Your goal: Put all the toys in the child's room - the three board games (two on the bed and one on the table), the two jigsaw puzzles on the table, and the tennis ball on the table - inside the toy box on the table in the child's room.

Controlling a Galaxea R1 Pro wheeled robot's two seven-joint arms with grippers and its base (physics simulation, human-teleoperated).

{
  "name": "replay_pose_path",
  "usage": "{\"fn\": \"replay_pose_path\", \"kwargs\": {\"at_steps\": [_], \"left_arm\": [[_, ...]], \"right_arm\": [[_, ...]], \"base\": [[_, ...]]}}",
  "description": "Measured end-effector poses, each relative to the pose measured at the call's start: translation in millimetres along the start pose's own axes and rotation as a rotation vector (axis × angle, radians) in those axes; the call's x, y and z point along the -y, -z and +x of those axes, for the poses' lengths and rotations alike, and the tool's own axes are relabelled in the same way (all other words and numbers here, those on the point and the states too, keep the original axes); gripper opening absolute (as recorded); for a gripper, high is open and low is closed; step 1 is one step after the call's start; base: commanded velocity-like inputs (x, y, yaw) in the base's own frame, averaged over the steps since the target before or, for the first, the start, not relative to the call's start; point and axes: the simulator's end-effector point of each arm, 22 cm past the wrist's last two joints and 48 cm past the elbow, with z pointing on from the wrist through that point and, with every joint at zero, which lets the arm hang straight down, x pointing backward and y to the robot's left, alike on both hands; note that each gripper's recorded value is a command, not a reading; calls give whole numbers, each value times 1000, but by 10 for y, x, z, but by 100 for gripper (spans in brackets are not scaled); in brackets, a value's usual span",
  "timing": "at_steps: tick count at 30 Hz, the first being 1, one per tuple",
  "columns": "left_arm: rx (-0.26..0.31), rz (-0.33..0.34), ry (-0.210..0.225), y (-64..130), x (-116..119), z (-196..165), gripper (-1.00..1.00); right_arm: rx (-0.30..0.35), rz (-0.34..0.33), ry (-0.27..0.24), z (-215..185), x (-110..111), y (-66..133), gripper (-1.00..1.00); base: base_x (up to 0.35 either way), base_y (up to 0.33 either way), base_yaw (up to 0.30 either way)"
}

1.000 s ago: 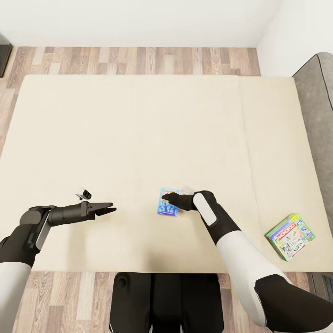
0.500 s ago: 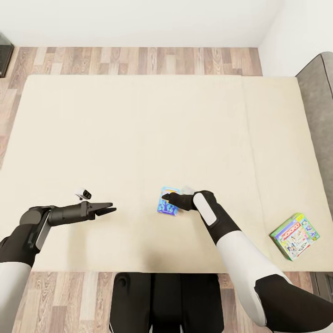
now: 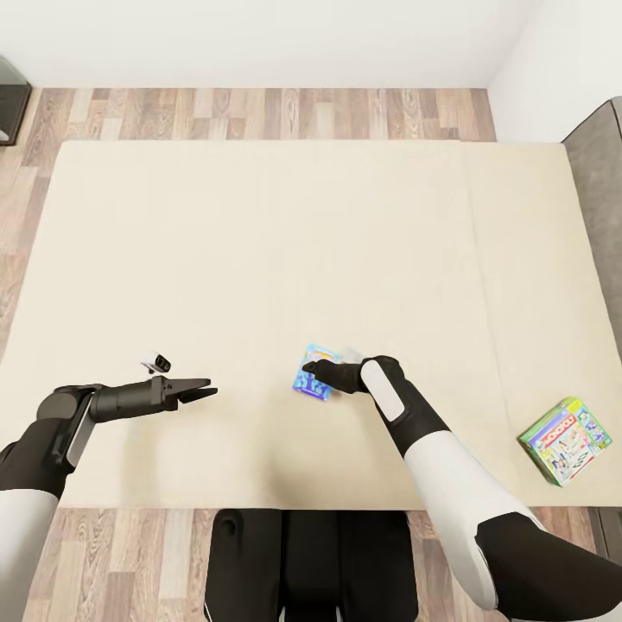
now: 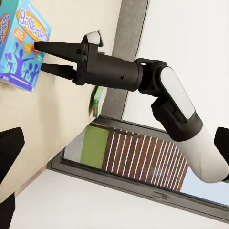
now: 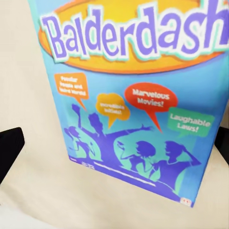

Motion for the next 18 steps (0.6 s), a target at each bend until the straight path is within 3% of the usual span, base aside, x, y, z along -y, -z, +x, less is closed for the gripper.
{"fn": "replay_pose_path", "kwargs": {"at_steps": [12,18], "left_arm": [[0,0,1,0,-1,0,100],[0,0,1,0,-1,0,100]], "right_arm": [[0,-1,0,-2,-4,1,100],[-1,1,1,2,0,0,100]], "base": [[0,110,0],[0,18,0]]}}
